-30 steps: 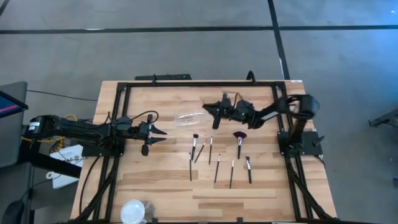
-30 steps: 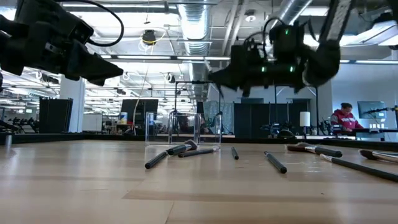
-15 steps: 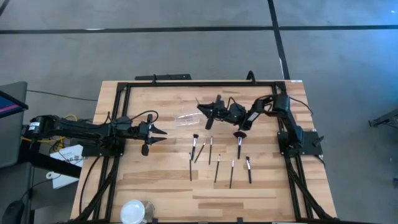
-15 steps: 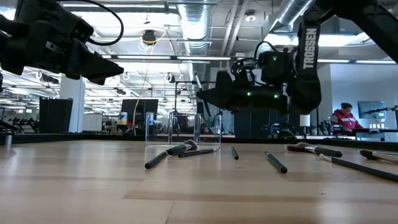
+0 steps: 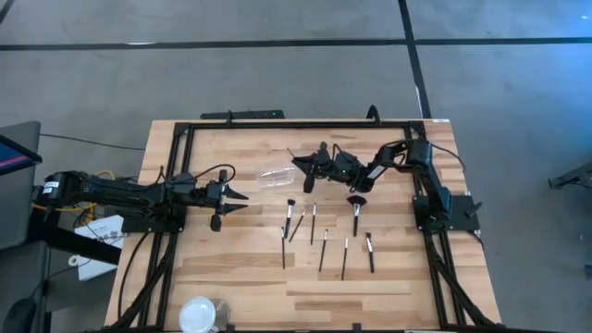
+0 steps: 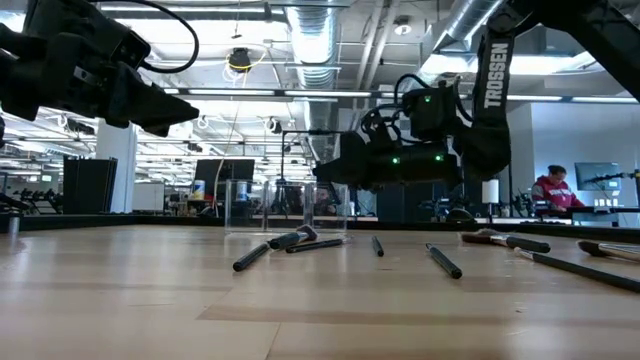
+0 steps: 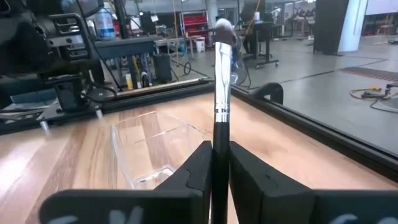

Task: Put items in baskets/containers
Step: Put the black eyeshadow brush into the transparent organizer

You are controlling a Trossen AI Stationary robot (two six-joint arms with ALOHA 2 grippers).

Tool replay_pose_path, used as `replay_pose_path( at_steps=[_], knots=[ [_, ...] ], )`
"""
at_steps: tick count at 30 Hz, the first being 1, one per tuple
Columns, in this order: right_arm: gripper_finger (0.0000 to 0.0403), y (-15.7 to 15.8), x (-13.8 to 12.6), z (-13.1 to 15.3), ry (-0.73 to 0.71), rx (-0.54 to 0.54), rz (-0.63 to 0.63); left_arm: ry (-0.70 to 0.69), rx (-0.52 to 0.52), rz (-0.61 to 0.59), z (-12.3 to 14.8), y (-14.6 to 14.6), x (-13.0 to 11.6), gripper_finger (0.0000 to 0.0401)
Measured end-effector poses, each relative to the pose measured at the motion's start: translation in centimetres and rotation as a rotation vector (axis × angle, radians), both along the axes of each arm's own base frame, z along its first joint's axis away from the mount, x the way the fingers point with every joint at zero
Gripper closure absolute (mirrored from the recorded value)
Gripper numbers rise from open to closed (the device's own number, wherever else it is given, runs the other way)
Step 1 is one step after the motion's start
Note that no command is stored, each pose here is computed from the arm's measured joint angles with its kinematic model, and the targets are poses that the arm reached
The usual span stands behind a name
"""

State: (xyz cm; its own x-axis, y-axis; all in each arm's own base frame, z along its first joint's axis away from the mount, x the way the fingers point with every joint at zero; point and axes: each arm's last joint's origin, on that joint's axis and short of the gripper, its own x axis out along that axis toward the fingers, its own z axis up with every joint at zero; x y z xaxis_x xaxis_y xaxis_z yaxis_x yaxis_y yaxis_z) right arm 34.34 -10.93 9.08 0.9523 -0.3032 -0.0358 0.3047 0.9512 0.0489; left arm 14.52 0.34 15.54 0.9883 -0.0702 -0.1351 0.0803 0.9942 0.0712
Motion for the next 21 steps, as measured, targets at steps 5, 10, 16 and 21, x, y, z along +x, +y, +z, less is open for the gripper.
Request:
replay_pose_path(
  at_steps=[5,10,16,21],
  knots=[
    [0.0341,0.1,0.4,0.4,-0.014,-0.001,0.007,0.000,0.000,0.000,0.0,0.0,0.0,0.0300],
    [0.0328,0.1,0.7,0.2,0.022,0.001,0.007,0.000,0.000,0.000,0.0,0.0,0.0,0.0300],
    [0.0303,0.3,0.7,1.0,0.000,-0.006,0.012,0.000,-0.002,0.000,0.0,0.0,0.0,0.0300],
    [0.0270,1.9,0.9,5.0,-0.046,-0.036,0.059,0.002,-0.023,0.003,0.0,0.0,0.0,0.0300]
  ],
)
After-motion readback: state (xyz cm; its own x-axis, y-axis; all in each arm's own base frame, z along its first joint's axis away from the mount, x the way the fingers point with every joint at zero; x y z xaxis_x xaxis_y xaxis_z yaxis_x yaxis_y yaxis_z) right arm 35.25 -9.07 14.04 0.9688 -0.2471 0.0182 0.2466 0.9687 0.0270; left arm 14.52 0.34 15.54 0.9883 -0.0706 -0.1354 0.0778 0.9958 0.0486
